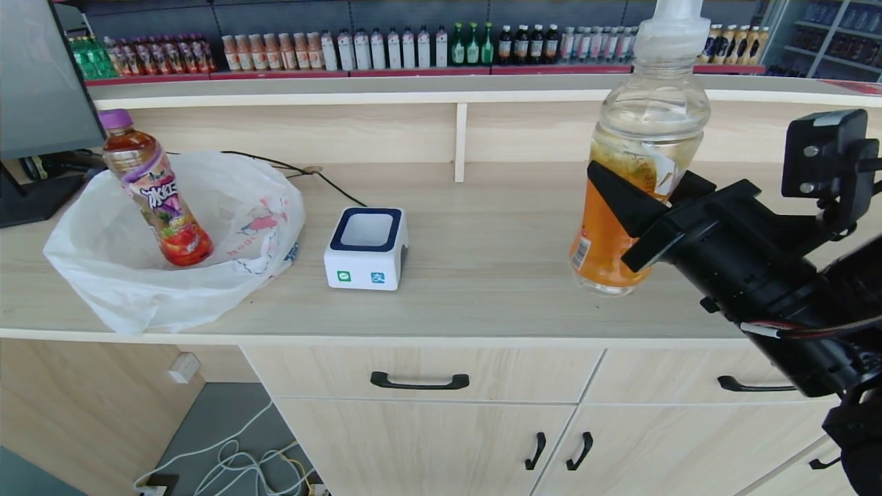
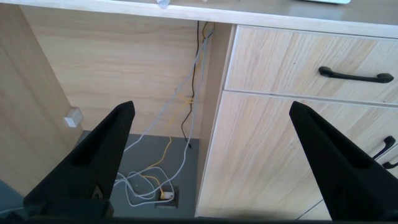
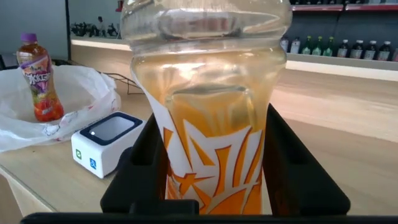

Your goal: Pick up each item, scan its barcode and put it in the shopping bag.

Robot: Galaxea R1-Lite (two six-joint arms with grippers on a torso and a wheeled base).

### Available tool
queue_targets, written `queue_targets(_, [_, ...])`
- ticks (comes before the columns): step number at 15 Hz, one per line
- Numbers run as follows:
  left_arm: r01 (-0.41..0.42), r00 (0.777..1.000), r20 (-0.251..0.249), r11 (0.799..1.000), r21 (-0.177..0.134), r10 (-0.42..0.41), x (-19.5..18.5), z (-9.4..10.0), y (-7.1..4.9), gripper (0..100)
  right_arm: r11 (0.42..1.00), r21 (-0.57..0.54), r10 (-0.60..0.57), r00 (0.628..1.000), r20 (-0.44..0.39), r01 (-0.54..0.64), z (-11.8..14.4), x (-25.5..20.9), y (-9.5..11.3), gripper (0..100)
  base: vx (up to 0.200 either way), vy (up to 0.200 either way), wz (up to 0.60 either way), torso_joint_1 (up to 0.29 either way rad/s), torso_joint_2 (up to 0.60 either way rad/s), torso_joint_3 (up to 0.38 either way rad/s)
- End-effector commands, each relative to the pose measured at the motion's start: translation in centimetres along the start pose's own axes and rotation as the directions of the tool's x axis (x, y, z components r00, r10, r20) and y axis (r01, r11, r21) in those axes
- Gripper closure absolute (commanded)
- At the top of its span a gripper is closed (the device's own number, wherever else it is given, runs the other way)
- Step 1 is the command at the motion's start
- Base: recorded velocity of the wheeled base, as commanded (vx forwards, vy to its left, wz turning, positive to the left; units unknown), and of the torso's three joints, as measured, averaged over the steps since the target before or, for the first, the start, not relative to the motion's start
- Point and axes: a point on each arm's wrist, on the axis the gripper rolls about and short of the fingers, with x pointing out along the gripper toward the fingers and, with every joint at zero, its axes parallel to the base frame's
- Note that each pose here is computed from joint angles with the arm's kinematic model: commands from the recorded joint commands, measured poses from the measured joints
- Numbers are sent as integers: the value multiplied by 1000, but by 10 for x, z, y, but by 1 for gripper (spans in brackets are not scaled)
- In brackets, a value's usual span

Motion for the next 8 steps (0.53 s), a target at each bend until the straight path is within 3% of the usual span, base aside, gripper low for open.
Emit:
queue_targets(1, [0,1000,0,1000,-1,0,0,0,0,0,1000,2,2,1000,-10,-2,-2,0,0,100,0,200,0,12,7,-7])
queue_targets(8, [0,1000,0,1000,-2,0,0,0,0,0,1000,7,2,1000,2,-2,4,-9,-1,100,0,200,0,3,5,2])
